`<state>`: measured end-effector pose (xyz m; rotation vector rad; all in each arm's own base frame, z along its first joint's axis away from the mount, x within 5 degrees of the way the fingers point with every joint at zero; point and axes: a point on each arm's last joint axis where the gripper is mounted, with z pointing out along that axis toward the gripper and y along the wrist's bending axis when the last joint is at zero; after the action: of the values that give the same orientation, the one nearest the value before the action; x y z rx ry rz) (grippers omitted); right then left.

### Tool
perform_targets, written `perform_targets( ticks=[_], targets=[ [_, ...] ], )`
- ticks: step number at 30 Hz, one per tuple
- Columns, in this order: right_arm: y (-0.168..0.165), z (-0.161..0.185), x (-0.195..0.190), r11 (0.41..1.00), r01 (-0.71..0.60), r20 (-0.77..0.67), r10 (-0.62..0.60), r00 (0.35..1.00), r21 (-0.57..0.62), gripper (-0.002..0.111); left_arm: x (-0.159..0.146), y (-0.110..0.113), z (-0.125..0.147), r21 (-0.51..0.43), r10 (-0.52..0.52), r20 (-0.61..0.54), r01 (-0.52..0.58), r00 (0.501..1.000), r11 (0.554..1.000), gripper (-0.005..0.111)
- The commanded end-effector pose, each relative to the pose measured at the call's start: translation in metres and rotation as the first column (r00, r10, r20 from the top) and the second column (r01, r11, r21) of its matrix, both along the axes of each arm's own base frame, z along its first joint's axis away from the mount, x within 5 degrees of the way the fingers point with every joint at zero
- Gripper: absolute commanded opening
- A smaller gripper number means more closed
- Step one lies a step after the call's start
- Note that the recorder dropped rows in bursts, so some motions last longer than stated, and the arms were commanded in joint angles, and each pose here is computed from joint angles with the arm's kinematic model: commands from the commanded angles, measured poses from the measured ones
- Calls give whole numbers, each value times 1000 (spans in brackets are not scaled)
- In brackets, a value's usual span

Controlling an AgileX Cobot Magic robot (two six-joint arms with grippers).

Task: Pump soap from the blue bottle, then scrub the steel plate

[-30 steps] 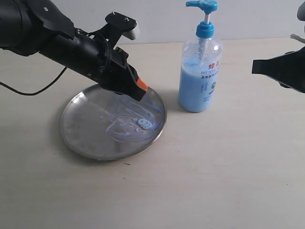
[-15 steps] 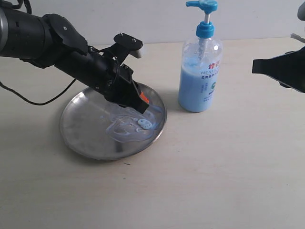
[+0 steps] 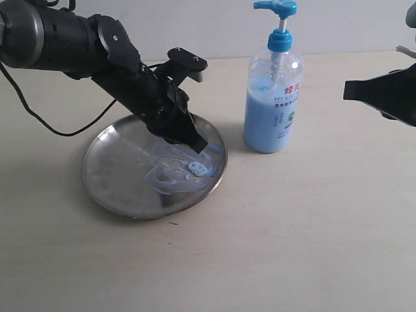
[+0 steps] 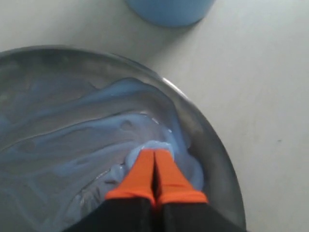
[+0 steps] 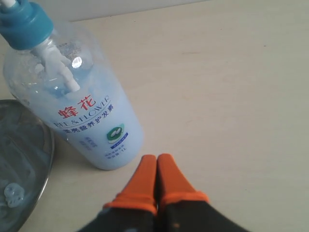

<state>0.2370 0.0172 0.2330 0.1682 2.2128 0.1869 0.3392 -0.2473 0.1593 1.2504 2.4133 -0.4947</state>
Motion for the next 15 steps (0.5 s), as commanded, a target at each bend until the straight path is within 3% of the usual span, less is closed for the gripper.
perform_targets(
  ticks=[1,15],
  targets=[
    [-1,0,0,1000,9,13,-9,1000,0,0,-2,-10,7,39,-38,32,36,999,999,0],
    [-1,0,0,1000,18,10,-18,1000,13,0,8,-27,-11,104,-45,-48,50,998,993,0]
  ],
)
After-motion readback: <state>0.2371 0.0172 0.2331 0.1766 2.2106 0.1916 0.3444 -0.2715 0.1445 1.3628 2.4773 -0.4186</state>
